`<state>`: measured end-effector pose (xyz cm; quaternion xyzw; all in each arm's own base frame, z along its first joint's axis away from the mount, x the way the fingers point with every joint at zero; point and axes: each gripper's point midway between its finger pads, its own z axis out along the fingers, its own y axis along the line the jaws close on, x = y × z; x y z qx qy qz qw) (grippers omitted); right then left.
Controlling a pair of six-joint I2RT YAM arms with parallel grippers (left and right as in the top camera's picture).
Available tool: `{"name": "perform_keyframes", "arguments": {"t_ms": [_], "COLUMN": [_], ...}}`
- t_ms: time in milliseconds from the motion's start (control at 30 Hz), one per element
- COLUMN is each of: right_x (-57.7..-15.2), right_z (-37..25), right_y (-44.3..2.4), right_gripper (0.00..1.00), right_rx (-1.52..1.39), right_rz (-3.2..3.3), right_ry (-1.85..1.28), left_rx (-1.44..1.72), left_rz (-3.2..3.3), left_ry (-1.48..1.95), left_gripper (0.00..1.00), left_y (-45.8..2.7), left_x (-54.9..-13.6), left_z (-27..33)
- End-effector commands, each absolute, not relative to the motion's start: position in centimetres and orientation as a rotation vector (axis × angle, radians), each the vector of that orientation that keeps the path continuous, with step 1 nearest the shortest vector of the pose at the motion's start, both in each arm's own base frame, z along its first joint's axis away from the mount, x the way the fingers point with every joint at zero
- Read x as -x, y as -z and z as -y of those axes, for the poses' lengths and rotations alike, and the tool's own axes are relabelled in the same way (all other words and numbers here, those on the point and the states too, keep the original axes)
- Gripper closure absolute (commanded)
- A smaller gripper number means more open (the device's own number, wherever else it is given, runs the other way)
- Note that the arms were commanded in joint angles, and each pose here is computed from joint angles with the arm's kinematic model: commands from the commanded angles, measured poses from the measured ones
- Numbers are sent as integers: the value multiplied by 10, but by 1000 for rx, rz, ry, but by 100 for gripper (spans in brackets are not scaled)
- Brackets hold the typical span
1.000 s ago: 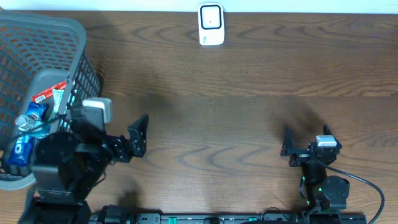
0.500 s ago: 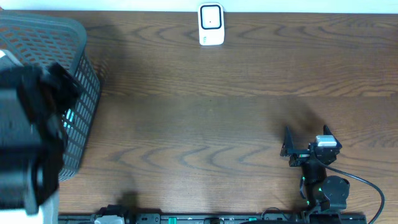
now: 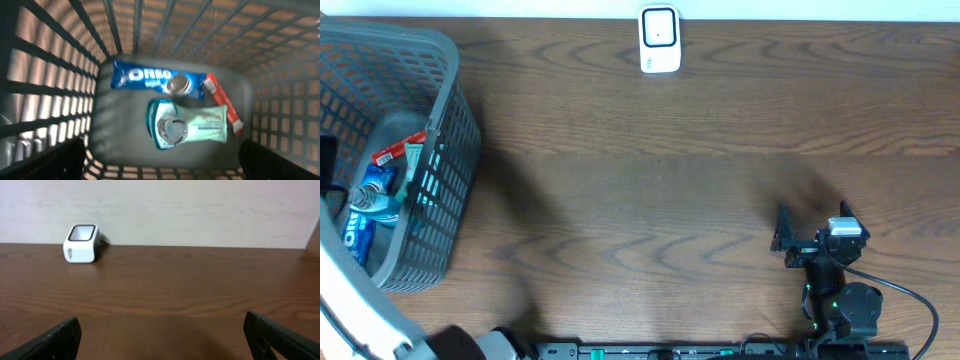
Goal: Scan the item barcode
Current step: 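Reach the left gripper into the basket and grasp the teal mouthwash bottle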
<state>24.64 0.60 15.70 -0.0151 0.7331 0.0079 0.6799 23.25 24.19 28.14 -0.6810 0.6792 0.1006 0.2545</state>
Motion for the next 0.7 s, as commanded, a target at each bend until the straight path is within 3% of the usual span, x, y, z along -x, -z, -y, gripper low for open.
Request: {"name": "perform_keyframes", "arguments": {"t_ms": [0, 667], "right_x": [-246, -246], "right_z": [-6, -6], "right_y": [-156, -156], "right_gripper": [1, 1], "right_rx": [25, 25], "right_rz": [-1646, -1646], "right_ry": [-24, -24], "left_rx": [1981, 2120], "left_rz": [-1895, -2081], "left_ry": [-34, -50], "left_gripper": [2, 2], "left_y": [-244, -158], "left_x": [-247, -253], "left_z": [-244, -253]}}
